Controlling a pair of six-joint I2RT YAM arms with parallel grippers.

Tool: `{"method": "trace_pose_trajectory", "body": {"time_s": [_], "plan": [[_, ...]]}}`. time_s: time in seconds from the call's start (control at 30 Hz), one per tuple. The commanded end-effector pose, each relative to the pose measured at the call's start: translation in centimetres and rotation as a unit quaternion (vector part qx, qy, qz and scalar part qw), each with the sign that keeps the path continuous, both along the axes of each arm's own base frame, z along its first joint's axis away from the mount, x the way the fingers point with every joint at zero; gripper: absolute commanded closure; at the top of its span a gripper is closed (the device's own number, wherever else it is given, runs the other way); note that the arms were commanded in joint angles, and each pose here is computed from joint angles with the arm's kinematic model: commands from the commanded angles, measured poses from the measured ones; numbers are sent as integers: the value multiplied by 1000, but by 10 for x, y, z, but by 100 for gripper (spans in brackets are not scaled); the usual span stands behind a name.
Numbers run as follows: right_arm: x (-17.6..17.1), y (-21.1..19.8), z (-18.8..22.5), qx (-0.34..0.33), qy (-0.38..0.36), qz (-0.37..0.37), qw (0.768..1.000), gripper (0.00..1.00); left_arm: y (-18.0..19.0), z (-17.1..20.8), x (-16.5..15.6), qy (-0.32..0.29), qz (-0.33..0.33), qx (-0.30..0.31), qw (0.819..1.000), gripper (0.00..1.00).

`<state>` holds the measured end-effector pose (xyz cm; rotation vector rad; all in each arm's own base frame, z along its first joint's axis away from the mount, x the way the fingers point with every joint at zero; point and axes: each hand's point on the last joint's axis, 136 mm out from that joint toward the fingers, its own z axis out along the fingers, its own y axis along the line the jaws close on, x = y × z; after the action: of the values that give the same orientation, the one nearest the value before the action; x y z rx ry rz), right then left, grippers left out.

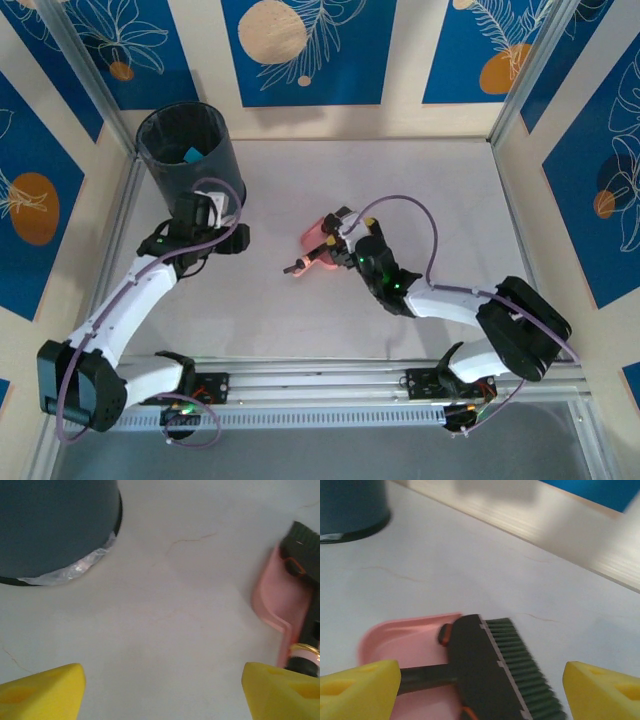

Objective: Sweep away the paper scraps from the table

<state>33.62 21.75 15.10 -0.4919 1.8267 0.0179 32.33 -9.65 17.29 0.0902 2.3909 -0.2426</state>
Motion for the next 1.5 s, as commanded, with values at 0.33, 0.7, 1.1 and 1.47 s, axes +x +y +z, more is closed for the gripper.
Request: {"method": "trace_pose_trajectory", "body": {"time_s": [0.33,0.7,1.1,1.47], "plan": [[19,-132,10,16,25,-194,981,14,46,-5,56,-145,74,138,977,14],[33,-197,-7,86,44,-235,967,14,67,-21,68,-191,80,224,952,9],[44,-210,-29,113,41,-227,967,15,66,-58,79,-210,47,162,963,5],[49,-201,-33,140,20,-181,973,14,68,-72,77,-228,26,87,969,4]]}}
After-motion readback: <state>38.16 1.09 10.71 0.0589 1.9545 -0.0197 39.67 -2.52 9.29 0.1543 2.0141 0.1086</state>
